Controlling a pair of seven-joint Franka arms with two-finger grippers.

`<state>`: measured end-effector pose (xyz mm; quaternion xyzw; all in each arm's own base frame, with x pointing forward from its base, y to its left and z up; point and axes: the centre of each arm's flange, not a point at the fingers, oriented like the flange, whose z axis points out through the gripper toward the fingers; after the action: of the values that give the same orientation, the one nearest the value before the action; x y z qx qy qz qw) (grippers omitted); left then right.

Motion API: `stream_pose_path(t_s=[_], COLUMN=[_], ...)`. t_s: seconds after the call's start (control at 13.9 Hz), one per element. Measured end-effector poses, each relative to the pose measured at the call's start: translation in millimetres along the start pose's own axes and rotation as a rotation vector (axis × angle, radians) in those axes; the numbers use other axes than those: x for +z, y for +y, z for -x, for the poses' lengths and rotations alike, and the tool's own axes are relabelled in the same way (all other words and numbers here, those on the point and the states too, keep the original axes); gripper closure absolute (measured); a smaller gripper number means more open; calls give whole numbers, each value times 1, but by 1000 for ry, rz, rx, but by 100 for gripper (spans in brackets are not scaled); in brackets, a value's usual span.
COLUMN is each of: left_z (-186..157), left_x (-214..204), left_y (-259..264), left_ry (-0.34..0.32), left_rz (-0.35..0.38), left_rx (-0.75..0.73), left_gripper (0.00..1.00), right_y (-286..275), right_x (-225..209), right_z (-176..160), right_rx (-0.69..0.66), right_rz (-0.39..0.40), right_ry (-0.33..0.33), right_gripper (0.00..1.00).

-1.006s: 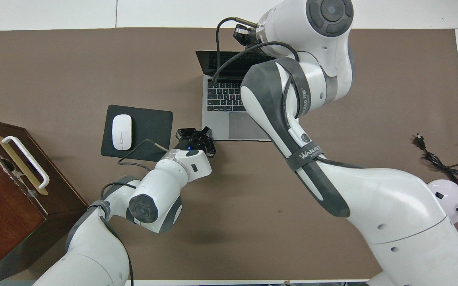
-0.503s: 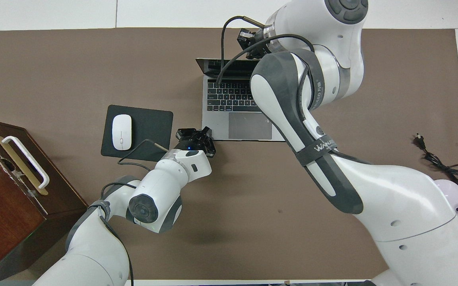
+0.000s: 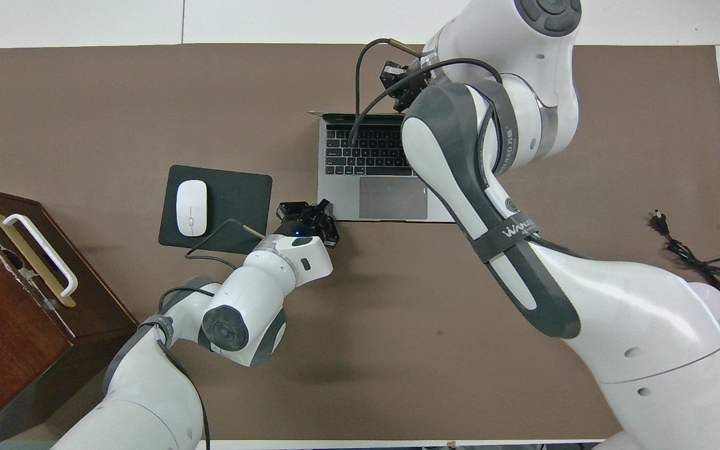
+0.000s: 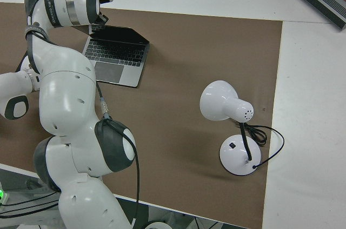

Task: Close laptop with both arms
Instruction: 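Push the laptop screen down toward the keyboard with the right gripper, then press the lowered screen fully shut with the right gripper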

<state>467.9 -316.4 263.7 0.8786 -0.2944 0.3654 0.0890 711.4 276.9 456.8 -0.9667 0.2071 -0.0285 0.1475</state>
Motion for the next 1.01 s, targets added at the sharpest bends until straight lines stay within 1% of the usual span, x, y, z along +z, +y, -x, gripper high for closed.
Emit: stream_pose_path(t_s=[0.5,1.01], left_z=[0,0], left_x=[0,0], left_y=[0,0], left_ry=[0,0], left_rz=[0,0], left_rx=[0,1], left_gripper=[99,99], right_y=[28,58], right_x=[9,26], right_z=[11,28], right_rx=[25,2], right_rz=[78,135], right_ry=[-85,-154], right_gripper=[99,99])
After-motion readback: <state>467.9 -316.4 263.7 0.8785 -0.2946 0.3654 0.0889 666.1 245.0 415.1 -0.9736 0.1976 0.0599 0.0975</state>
